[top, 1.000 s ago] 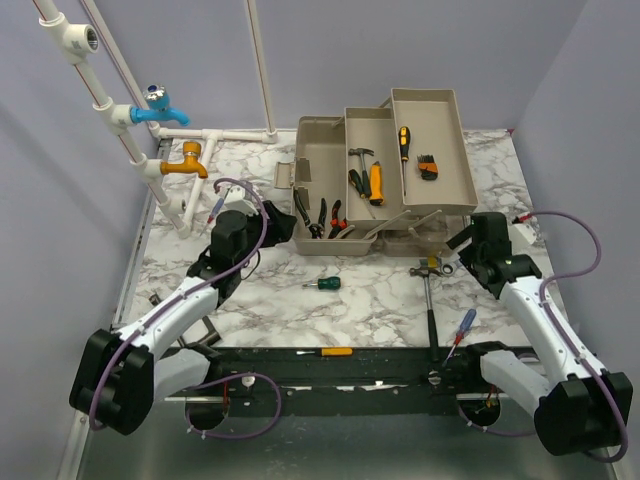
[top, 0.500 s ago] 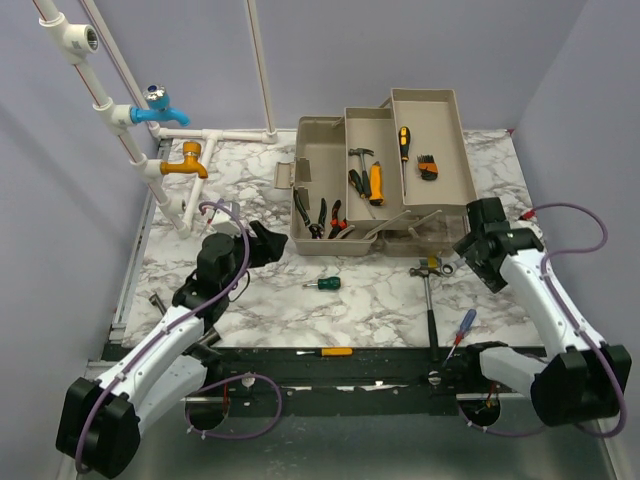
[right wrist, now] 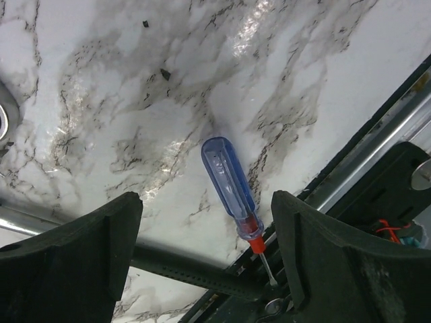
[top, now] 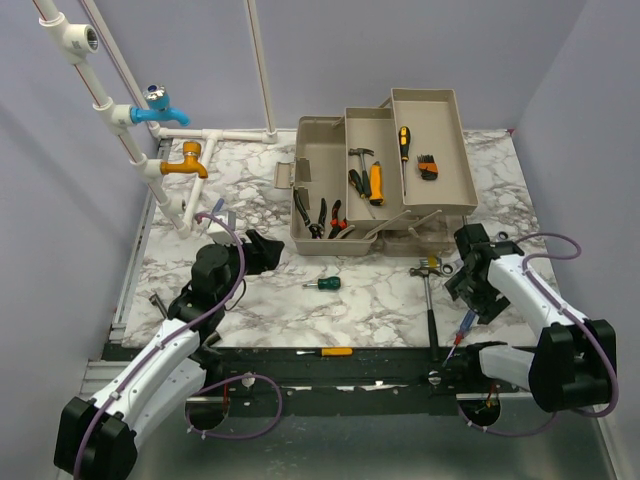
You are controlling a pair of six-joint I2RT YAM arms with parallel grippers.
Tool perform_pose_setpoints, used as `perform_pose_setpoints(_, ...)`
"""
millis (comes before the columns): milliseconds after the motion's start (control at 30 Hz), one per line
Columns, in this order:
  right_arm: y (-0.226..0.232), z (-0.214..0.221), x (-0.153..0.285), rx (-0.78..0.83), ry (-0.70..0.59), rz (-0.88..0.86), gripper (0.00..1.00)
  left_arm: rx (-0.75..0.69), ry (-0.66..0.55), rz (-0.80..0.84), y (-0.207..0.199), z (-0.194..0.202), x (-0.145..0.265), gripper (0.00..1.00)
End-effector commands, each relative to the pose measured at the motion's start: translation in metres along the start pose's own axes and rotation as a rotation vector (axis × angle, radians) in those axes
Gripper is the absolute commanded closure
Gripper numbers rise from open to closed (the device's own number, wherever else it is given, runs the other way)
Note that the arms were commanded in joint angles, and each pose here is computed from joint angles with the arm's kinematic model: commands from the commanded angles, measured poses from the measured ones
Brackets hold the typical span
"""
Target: Pack the tool kit
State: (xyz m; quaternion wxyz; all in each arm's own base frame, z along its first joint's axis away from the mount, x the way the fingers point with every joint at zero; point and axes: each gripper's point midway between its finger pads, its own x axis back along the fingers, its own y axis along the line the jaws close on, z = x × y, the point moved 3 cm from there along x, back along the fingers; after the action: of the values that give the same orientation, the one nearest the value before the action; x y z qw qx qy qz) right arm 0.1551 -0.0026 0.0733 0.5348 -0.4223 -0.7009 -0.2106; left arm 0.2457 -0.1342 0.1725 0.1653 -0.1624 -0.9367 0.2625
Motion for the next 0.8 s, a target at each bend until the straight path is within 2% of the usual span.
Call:
perform_pose_setpoints(0,0.010,0.003,-0.002,-0.055,0.004,-0.081,0.15,-0.019,-0.012,0.002,0.002,-0.001,0.001,0.32)
perform_pose_setpoints(167,0.020,0.015,-0.019,-0.079,0.015,-0.170,0.14,-0.025,-0.015,-0.004,0.003,-0.001,0.001,0.32)
perform_pose_setpoints(400,0.023,0.022,-0.032,-0.083,0.030,-0.177,0.14,-0.031,-0.023,-0.018,0.006,-0.002,0.002,0.32)
perform_pose_setpoints(533,0.026,0.022,-0.035,-0.090,0.032,-0.175,0.19,-0.037,-0.025,-0.033,0.008,-0.002,0.002,0.32)
perform_pose_setpoints(767,0.030,0.031,-0.032,-0.058,0.099,-0.196,0.66,-0.040,-0.022,-0.039,0.010,-0.001,-0.001,0.32)
